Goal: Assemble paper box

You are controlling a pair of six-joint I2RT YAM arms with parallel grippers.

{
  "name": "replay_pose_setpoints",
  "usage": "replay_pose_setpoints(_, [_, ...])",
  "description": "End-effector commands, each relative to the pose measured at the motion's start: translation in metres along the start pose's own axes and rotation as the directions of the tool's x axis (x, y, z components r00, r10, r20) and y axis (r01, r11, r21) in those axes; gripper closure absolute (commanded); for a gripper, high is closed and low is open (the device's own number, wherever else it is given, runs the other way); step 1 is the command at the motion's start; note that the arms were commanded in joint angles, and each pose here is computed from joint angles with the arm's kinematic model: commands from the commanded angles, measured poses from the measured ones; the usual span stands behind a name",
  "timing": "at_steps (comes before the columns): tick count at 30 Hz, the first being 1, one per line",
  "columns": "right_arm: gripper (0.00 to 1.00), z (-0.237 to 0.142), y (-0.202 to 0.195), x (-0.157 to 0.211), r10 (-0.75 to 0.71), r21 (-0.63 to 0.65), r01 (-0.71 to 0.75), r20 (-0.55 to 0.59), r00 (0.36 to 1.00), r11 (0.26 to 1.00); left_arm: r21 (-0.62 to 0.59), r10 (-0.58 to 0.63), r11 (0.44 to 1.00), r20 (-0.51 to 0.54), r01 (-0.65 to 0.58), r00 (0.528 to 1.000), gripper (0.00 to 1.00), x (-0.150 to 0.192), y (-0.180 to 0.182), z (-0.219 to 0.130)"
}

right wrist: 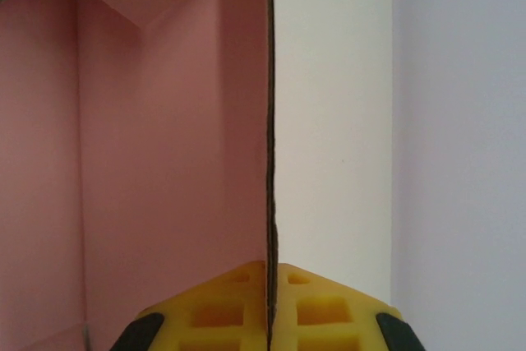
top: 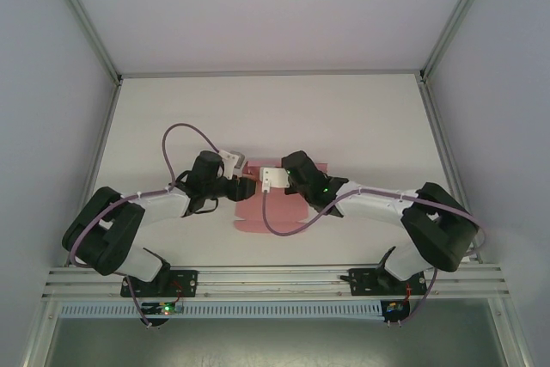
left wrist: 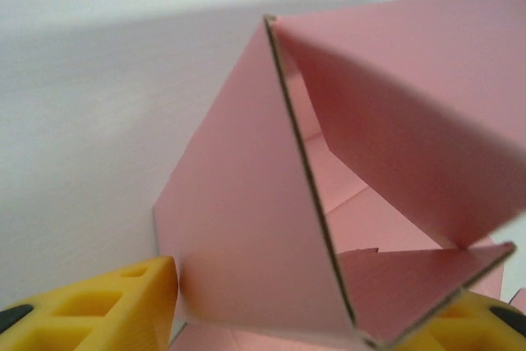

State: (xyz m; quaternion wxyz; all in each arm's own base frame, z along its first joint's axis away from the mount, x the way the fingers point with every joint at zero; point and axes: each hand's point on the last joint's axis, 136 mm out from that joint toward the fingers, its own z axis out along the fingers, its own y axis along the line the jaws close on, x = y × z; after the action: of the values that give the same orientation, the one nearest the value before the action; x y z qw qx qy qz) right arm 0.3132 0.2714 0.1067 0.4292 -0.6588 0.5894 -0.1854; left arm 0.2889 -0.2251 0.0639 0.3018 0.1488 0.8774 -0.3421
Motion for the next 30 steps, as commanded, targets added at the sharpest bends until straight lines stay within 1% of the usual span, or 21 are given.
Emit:
replay_pose_setpoints(1, [1.00,0.008,0.050,0.016,-0.095,-0.127,0.085,-0.079,0.992,0.988,-0.015,0.075,0.997,0.084,-0.074,0.994,0.45,-0.018,-0.003,-0.003])
replay_pose_setpoints(3, [1.00,0.009,0.051,0.021,-0.093,-0.119,0.080,-0.106,0.990,0.990,-0.013,0.079,0.997,0.077,-0.078,0.994,0.45,-0.010,-0.003,-0.006])
replay_pose_setpoints(7, [1.00,0.005,0.046,0.023,-0.084,-0.092,0.075,-0.102,0.991,0.993,-0.022,0.101,0.995,0.085,-0.099,0.991,0.45,0.001,-0.002,-0.016])
replay_pose_setpoints(12, [1.00,0.001,0.049,0.015,-0.083,-0.102,0.077,-0.057,0.995,0.992,-0.060,0.111,0.993,0.141,-0.103,0.984,0.46,-0.007,0.002,-0.022])
replay_pose_setpoints(19, [1.00,0.006,0.065,0.018,-0.124,-0.116,0.113,-0.094,0.988,0.987,0.033,0.162,0.985,0.166,-0.170,0.973,0.49,-0.019,-0.021,-0.025])
replay_pose_setpoints(21, [1.00,0.005,0.069,0.016,-0.119,-0.121,0.108,-0.089,0.989,0.987,0.036,0.174,0.982,0.175,-0.183,0.969,0.61,-0.021,-0.022,-0.026])
replay_pose_setpoints(22, [1.00,0.005,0.071,0.016,-0.118,-0.124,0.107,-0.089,0.989,0.987,0.032,0.176,0.982,0.174,-0.184,0.969,0.63,-0.022,-0.022,-0.026])
replay_pose_setpoints(26, [1.00,0.003,0.077,0.013,-0.114,-0.130,0.102,-0.086,0.990,0.986,0.036,0.170,0.983,0.167,-0.179,0.971,0.60,-0.024,-0.022,-0.023])
replay_pose_setpoints(28, [1.00,0.002,0.079,0.012,-0.117,-0.130,0.106,-0.085,0.989,0.986,0.021,0.161,0.986,0.157,-0.166,0.974,0.59,-0.024,-0.017,-0.019])
replay_pose_setpoints(30, [1.00,0.001,0.077,0.009,-0.116,-0.124,0.106,-0.077,0.990,0.987,-0.021,0.140,0.990,0.129,-0.138,0.982,0.58,-0.025,-0.008,-0.013])
